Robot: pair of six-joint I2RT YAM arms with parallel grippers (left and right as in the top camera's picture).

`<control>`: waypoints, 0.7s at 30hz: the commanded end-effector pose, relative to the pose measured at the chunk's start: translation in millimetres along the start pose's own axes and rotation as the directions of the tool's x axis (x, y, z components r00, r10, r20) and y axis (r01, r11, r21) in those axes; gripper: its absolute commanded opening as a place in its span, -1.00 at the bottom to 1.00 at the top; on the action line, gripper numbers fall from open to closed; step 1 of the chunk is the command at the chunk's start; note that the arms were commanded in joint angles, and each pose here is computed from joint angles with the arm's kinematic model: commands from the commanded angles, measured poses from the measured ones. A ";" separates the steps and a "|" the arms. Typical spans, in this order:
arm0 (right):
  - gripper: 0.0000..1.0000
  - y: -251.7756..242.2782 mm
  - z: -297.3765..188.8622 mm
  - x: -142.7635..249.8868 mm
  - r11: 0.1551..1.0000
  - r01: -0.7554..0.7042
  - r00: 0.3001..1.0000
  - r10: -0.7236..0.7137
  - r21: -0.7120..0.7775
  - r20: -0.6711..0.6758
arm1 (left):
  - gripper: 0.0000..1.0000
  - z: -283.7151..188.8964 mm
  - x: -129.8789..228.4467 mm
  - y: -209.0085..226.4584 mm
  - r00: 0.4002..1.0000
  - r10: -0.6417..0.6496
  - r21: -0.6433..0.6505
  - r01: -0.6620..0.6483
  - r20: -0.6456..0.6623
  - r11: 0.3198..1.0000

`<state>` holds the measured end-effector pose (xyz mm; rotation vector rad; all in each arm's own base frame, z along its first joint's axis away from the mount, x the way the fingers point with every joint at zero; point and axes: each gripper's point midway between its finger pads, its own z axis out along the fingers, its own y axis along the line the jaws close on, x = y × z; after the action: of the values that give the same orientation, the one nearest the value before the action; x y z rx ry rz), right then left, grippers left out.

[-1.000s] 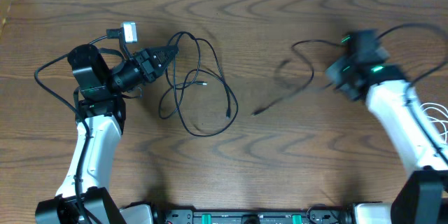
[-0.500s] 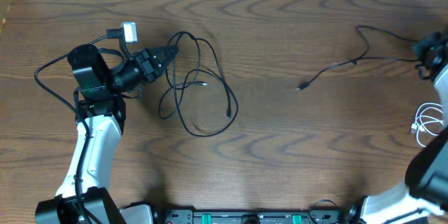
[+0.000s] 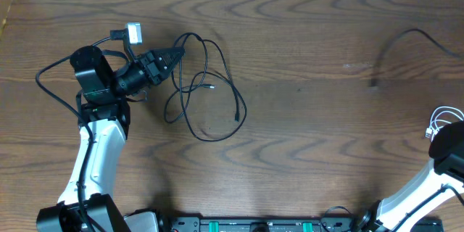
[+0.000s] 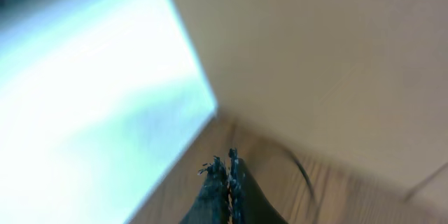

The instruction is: Untangle cables

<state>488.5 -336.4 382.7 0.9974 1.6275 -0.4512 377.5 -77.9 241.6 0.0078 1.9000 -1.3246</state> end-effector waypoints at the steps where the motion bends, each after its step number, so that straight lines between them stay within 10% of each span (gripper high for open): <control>1: -0.97 -21.1 13.8 11.7 0.986 0.115 0.993 -0.115 0.123 -0.013 | -0.85 -0.9 -5.2 -3.7 1.000 0.018 -0.003 -0.018 0.014 1.000; 14: -0.97 -22.5 95.0 241.2 0.956 0.292 0.825 -0.240 0.021 -0.512 | -0.85 -0.9 -6.0 -2.7 1.000 0.018 -0.008 -0.017 0.018 1.000; 21: -0.21 10.6 62.0 238.9 0.952 0.297 0.792 -0.287 -0.071 -0.538 | -0.85 5.2 -5.1 -4.5 1.000 0.015 -0.014 -0.014 0.021 1.000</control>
<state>515.0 -310.4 84.8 1.0149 2.3918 -0.4602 381.2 -75.8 240.8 -0.0111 1.8989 -1.2995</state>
